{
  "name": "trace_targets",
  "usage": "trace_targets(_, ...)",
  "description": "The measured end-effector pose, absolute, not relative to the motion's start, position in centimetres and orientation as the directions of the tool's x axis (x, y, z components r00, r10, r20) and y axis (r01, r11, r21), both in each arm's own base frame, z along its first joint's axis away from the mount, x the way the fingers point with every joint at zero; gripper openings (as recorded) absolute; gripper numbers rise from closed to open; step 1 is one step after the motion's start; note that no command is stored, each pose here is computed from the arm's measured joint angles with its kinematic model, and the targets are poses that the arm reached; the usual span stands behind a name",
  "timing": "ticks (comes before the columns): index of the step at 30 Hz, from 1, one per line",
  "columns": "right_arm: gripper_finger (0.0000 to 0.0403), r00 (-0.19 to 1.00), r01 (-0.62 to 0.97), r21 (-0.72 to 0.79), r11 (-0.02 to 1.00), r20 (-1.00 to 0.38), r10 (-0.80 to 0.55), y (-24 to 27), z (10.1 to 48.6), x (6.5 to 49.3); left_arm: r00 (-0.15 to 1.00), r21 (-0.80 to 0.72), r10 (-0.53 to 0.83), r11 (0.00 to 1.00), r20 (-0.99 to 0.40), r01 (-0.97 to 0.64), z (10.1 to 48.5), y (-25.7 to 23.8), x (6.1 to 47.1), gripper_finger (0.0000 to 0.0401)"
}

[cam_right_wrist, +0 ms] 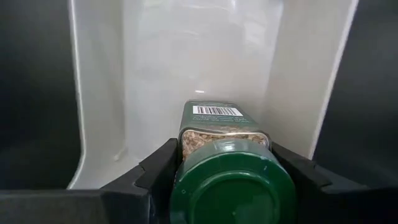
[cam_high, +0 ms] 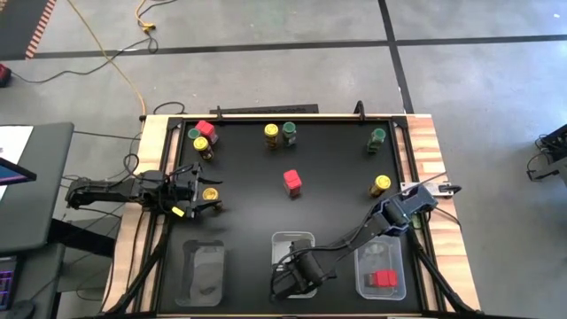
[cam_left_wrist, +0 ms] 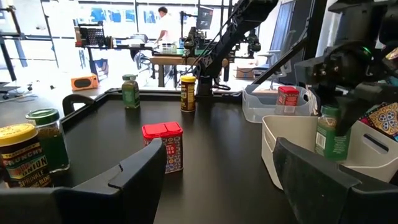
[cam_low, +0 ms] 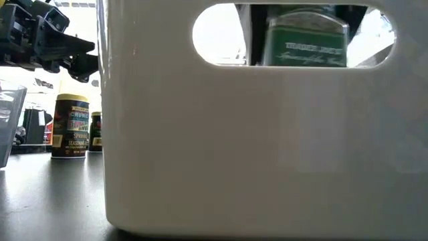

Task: Sort spices by type
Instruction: Put the bottom center green seasoning bottle into the white bin

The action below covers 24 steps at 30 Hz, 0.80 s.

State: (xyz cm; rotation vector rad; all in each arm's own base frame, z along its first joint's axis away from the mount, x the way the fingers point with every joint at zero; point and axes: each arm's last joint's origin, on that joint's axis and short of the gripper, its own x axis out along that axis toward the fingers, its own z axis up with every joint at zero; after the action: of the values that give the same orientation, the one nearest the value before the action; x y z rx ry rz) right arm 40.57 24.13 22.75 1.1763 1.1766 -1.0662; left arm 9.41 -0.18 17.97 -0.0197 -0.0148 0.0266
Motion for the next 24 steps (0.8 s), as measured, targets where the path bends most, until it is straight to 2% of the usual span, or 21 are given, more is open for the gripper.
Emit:
trace_targets(3, 0.0225, 0.073, 0.992, 0.073, 0.102, -0.997, 0.004, 24.19, 22.41, 40.48, 1.0, -0.02, 0.027, 0.999, 0.014, -0.027, 17.96, -0.18, 9.41, 0.0281)
trace_targets(24, 0.0239, 0.084, 0.988, 0.086, 0.13, -0.996, 0.019, 24.41, 21.99, 40.81, 1.0, -0.02, 0.027, 0.999, 0.014, -0.026, 17.96, -0.18, 9.41, 0.0281)
